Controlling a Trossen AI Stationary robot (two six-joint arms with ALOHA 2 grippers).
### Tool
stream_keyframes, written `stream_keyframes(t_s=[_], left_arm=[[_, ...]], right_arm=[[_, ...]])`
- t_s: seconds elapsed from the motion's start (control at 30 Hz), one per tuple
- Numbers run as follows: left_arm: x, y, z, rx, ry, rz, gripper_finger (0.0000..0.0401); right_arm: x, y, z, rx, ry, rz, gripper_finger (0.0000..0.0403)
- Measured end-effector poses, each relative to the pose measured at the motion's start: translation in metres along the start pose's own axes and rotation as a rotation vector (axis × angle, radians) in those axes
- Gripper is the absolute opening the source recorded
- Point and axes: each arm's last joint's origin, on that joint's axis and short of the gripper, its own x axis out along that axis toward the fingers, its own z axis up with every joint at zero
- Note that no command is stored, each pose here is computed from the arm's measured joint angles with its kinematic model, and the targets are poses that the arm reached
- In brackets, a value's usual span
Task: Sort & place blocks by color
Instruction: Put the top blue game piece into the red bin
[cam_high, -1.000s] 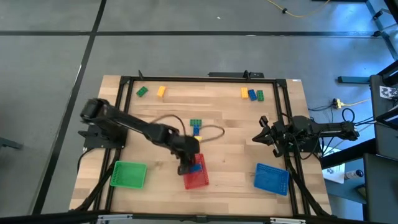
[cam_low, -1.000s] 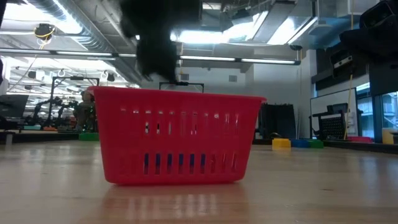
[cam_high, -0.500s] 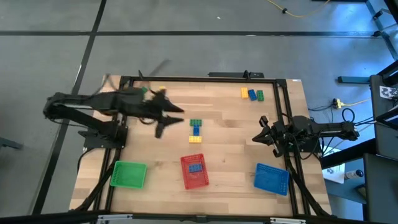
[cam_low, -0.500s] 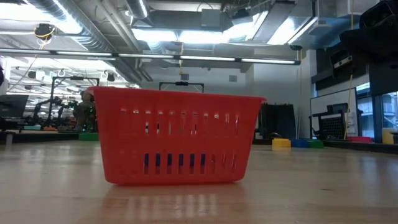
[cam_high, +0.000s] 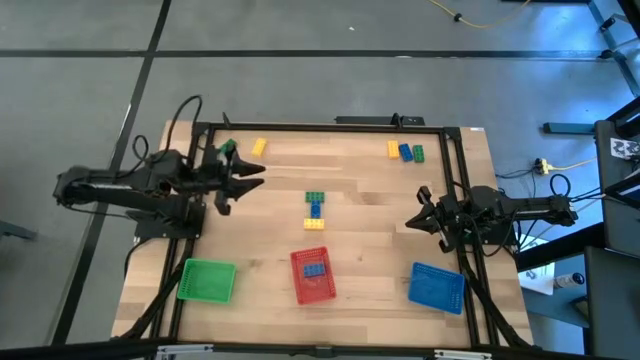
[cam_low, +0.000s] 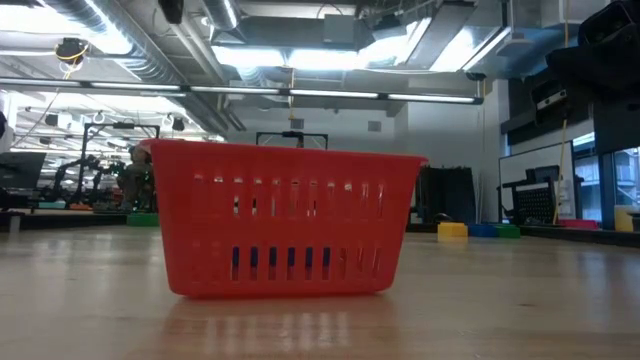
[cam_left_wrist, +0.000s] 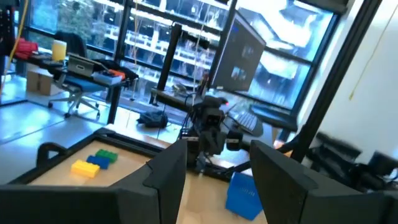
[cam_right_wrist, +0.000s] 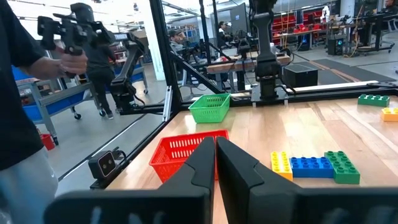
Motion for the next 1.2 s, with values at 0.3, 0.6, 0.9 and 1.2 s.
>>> stream_keyframes(t_s=[0.3, 0.6, 0.9, 1.2], left_arm=[[-0.008, 0.003, -0.005, 0.002, -0.011, 0.005, 0.0167], [-0.008, 0.003, -0.007, 0.007, 0.008, 0.011, 0.0167], [-0.008, 0.003, -0.007, 0.007, 0.007, 0.015, 0.0167], [-0.008, 0.004, -0.007, 0.008, 0.0, 0.037, 0.0167]], right_arm=[[0.0, 0.0, 0.0, 0.0, 0.0, 0.0, 0.002], [0.0, 0.0, 0.0, 0.0, 0.0, 0.0, 0.002], [-0.002, 0.003, 0.017, 0.176, -0.175, 0.047, 0.002], [-0.005, 0.001, 0.03, 0.233, -0.35, -0.076, 0.002]])
